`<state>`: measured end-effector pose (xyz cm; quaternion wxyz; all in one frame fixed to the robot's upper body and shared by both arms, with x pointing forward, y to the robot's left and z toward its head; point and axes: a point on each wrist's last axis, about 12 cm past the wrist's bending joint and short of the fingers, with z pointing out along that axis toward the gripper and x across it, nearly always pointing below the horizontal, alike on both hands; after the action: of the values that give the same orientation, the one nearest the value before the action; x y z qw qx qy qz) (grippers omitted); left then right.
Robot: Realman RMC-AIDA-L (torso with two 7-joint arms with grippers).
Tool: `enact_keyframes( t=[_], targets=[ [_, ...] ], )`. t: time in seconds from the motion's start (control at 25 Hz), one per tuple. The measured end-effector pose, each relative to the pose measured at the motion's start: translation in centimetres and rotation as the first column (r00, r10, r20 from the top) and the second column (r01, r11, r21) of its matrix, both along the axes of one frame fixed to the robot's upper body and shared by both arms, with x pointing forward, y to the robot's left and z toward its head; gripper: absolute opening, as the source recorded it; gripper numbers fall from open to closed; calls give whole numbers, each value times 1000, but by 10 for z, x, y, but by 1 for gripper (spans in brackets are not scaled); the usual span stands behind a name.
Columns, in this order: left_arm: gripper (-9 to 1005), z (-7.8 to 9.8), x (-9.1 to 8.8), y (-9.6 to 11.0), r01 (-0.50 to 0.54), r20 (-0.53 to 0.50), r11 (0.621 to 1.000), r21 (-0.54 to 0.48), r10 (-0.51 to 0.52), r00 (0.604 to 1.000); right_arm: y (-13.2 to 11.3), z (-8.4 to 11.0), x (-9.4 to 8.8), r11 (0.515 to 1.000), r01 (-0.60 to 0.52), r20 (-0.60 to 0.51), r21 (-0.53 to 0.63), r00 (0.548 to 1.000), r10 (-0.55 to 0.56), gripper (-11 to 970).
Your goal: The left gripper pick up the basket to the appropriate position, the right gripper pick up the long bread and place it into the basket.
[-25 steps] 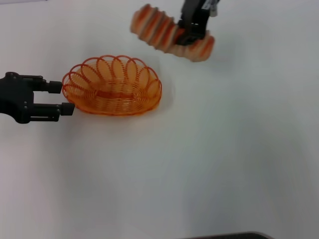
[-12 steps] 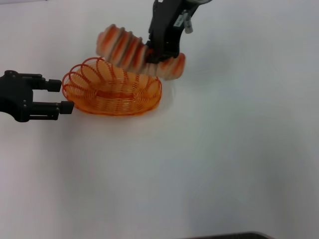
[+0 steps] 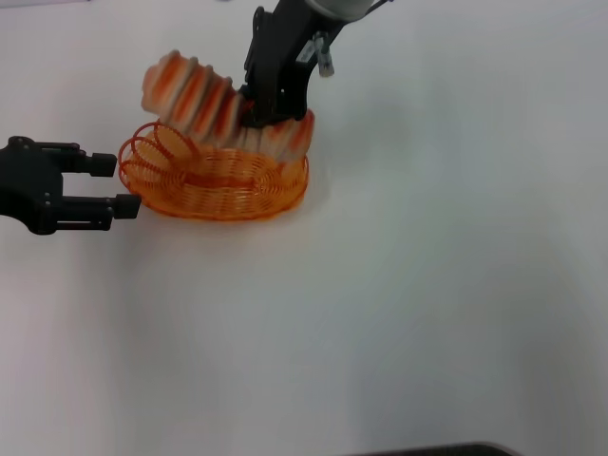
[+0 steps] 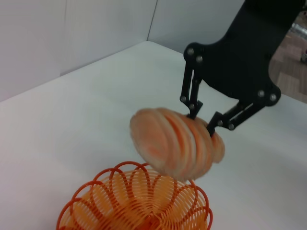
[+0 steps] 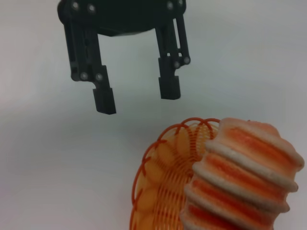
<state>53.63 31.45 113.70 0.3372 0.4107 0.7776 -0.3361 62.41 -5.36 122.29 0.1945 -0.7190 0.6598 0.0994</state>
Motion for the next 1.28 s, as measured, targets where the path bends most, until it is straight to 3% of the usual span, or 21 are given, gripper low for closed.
enact_keyframes(
  t=[0.48, 0.68, 1.04, 1.2, 1.28],
  targets=[
    [690, 0, 0, 0, -1, 0, 1000, 1, 1, 1000, 0, -9, -2, 1000, -2, -7, 15, 1000, 2, 184],
    [690, 1, 1, 0, 0, 2, 1000, 2, 0, 1000, 0, -9, -1, 999, 3, -6, 39, 1000, -3, 277],
    [691, 0, 1, 0, 1, 4, 1000, 4, -1, 1000, -3, -10, 2, 996, 31, -1, 81, 1000, -31, 598],
    [691, 0, 0, 0, 3, 2, 1000, 5, -3, 1000, -13, -4, 10, 978, 98, -7, 186, 995, -98, 734],
    [690, 0, 1, 0, -1, 5, 1000, 5, 1, 1000, -24, 3, 17, 949, 147, -30, 280, 989, -145, 734]
  ],
)
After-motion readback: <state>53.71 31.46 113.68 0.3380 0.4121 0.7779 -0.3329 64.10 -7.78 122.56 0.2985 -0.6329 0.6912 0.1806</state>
